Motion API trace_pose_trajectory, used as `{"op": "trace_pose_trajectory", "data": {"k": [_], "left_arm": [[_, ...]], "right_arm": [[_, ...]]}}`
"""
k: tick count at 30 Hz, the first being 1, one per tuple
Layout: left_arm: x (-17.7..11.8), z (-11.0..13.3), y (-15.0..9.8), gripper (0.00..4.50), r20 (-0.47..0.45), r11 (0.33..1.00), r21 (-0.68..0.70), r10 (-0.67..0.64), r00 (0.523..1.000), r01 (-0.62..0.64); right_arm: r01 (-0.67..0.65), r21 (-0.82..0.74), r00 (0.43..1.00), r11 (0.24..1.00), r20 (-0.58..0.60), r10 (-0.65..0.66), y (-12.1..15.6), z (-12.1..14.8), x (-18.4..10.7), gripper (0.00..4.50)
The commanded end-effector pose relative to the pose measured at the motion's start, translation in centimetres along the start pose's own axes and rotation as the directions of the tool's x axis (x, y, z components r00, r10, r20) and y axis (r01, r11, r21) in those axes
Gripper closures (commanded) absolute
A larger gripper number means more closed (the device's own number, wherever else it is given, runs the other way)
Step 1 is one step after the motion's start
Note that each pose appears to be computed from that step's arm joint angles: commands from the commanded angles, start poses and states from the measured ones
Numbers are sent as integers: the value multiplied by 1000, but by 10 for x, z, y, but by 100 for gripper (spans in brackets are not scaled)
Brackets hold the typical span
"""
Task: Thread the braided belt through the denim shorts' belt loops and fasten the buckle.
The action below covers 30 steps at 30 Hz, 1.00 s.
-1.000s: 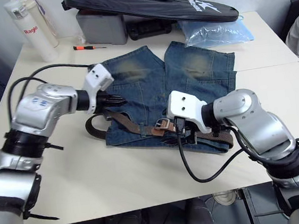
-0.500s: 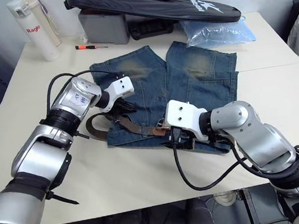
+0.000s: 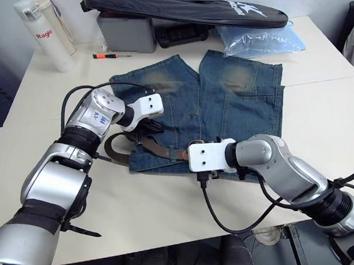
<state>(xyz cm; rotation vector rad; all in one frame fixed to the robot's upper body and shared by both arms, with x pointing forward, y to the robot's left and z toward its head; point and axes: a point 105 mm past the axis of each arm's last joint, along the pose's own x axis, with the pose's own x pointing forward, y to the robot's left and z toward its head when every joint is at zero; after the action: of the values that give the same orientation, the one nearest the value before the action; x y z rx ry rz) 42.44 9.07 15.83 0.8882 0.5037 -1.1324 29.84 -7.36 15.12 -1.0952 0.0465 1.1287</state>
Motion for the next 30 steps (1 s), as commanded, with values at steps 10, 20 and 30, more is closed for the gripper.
{"op": "trace_pose_trajectory", "data": {"k": [10, 20, 30], "left_arm": [[5, -16, -5, 450, -47, 1000, -26, -15, 999, 14], [6, -12, -5, 450, -41, 1000, -22, -13, 999, 12], [6, -12, -4, 450, -41, 1000, -23, -6, 999, 5]], "right_arm": [[26, -115, 999, 993, 34, -22, -3, 3, 3, 448], [22, -97, 999, 995, 32, -19, 0, -1, 3, 448], [27, -93, 1000, 995, 17, -26, -2, -4, 3, 324]]}}
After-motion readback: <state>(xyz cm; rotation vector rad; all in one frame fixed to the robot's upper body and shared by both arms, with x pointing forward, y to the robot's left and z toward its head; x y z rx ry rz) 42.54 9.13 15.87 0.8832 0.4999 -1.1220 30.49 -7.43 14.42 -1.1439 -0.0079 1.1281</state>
